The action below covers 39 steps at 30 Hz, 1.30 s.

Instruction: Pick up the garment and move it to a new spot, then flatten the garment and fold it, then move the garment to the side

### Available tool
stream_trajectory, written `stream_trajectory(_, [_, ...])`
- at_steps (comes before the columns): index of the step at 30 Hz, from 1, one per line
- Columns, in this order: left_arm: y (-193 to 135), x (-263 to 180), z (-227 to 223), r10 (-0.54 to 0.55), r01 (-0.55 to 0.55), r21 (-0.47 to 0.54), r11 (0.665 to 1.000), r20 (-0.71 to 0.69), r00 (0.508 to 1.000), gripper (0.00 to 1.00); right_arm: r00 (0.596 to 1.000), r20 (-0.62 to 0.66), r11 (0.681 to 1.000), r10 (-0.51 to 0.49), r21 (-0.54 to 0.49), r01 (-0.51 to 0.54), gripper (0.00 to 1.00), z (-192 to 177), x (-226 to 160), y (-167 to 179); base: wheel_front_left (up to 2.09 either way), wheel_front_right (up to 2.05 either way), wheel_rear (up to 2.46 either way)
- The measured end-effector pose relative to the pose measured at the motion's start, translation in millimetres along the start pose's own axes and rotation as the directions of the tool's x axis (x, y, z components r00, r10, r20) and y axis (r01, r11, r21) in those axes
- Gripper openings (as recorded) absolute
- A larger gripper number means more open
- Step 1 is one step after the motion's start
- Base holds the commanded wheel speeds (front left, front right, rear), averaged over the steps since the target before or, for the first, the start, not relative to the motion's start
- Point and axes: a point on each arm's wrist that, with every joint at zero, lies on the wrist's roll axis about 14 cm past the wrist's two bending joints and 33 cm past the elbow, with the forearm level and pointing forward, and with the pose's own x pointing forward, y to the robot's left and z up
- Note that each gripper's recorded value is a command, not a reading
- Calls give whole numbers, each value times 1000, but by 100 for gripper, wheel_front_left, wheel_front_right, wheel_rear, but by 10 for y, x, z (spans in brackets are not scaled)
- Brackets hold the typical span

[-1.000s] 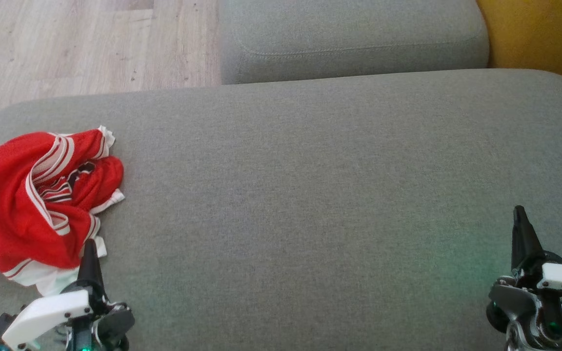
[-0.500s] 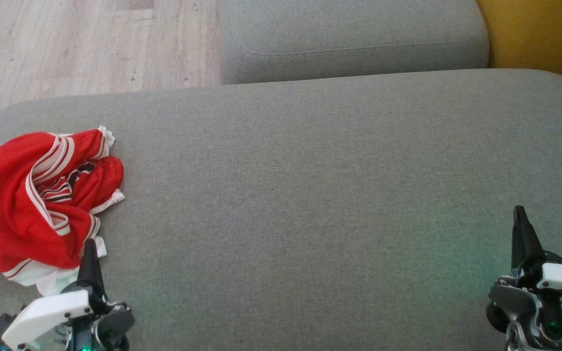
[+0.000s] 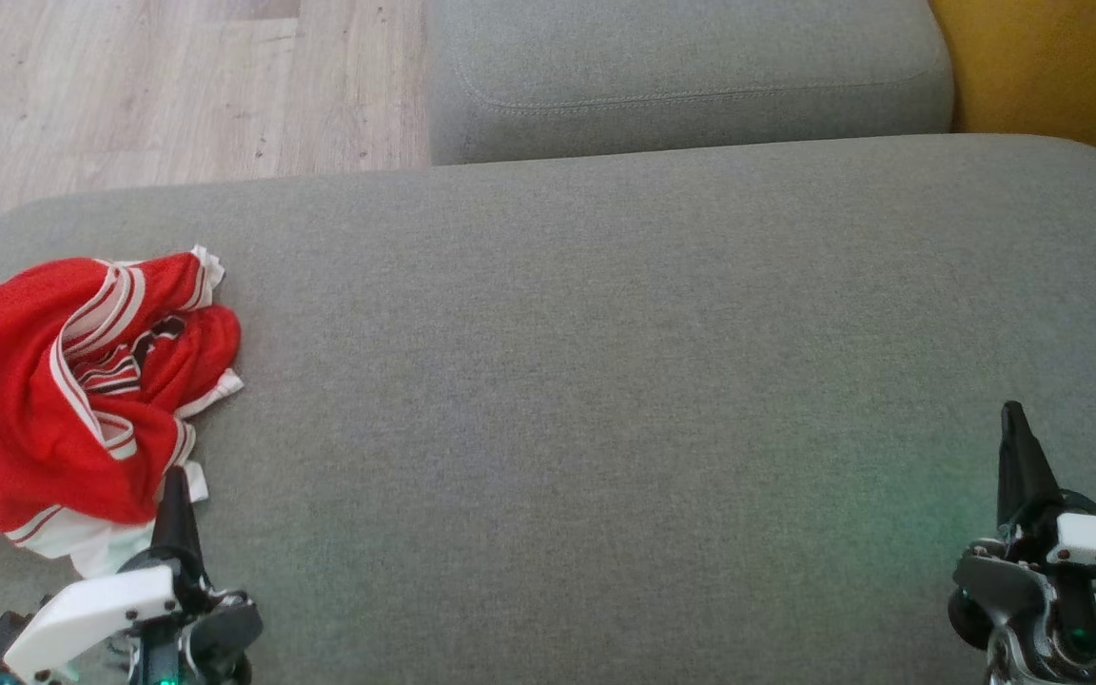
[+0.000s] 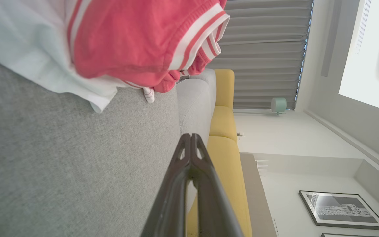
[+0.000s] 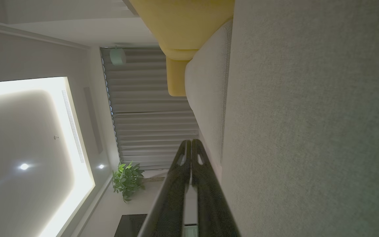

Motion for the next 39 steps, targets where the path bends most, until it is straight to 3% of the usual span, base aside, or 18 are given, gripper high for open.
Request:
stream_trajectory(33, [0, 0, 0, 0, 0, 0, 1000, 0, 1000, 0, 1000, 0, 1000, 0, 0, 0, 0, 0, 0, 0, 0, 0, 0])
stream_trajectory(34, [33, -7, -7, 11, -11, 0, 1000, -2, 1000, 100, 1000, 0, 1000, -10, 1, 10, 100, -1, -7, -33, 0, 0, 0])
stream_trajectory(39, [329, -148, -16, 97, -97, -8, 995, 2, 995, 100, 995, 4, 995, -102, 6, 102, 100, 2, -152, -347, 0, 0, 0])
